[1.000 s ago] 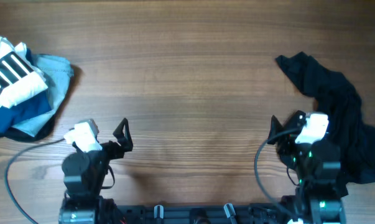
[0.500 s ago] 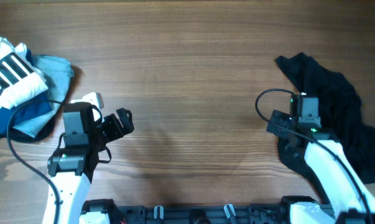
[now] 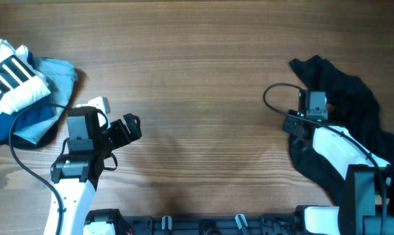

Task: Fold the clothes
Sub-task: 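Grasp the black T-shirt with the right gripper and drag it toward center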

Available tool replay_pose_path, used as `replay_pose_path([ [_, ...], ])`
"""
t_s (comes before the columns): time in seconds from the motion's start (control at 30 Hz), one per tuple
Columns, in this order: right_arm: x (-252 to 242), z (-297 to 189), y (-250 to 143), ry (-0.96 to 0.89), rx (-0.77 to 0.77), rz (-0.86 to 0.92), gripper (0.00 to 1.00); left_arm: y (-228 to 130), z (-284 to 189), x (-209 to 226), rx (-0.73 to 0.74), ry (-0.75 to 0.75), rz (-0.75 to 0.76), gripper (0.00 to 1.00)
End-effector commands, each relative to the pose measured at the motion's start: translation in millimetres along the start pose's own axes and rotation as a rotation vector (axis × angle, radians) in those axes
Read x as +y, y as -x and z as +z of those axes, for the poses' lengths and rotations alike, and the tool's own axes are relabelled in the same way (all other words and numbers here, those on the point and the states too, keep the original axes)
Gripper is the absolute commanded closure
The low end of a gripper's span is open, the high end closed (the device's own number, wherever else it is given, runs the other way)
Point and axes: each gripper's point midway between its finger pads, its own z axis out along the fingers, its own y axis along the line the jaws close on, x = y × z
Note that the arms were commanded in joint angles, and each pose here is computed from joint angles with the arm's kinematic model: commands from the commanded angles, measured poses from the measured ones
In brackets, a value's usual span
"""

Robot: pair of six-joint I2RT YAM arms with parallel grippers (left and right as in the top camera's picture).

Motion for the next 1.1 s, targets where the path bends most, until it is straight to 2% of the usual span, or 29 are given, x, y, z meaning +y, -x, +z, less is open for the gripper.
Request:
replay_pose_path([
  [0.0,89,-28,8,0.457,0.043,-0.139,0.96,15,-4,-8,-0.047,-0.032,-0.004,0.0],
  [0.03,99,-36,16,0.484,0.021,-0.147,0.96,18,-4,-9,-0.057,-0.036,-0.002,0.0],
  [0.07,130,-56,34,0.538,-0.04,-0.168,0.96,22,-4,-11,-0.076,-0.043,0.002,0.0],
  [0.13,151,-67,42,0.58,-0.08,-0.192,0.96,24,-4,-11,-0.084,-0.047,0.004,0.0],
  [0.23,216,-103,54,0.735,-0.226,-0.241,0.96,32,-5,-15,-0.117,-0.06,0.011,0.0],
  [0.27,242,-122,62,0.793,-0.322,-0.26,0.96,36,-6,-16,-0.131,-0.066,0.014,0.0],
  [0.37,279,-168,85,0.847,-0.576,-0.252,0.96,44,-7,-20,-0.165,-0.08,0.021,0.0],
  [0.4,283,-174,88,0.851,-0.613,-0.245,0.87,45,-8,-21,-0.171,-0.082,0.022,0.0],
  [0.43,286,-178,89,0.859,-0.627,-0.245,0.21,45,-8,-21,-0.171,-0.082,0.022,0.0],
  [0.47,285,-173,85,0.848,-0.604,-0.256,0.0,45,-8,-20,-0.169,-0.081,0.022,0.0],
  [0.57,261,-134,65,0.698,-0.477,-0.323,0.0,41,-7,-18,-0.151,-0.074,0.018,0.0],
  [0.63,221,-104,54,0.515,-0.367,-0.304,0.0,40,-7,-18,-0.151,-0.074,0.018,0.0],
  [0.77,159,-99,43,0.342,-0.251,-0.274,0.0,35,-7,-28,-0.119,-0.134,0.022,0.0],
  [0.83,99,-103,40,0.166,-0.199,-0.158,0.0,22,-6,-45,-0.047,-0.232,0.009,0.0],
  [0.9,59,-109,38,0.095,-0.16,-0.055,0.0,0,3,-59,0.075,-0.289,-0.084,0.0],
  [1.07,22,-107,32,0.05,-0.095,0.034,0.0,-55,34,-98,0.32,-0.317,-0.149,0.0],
])
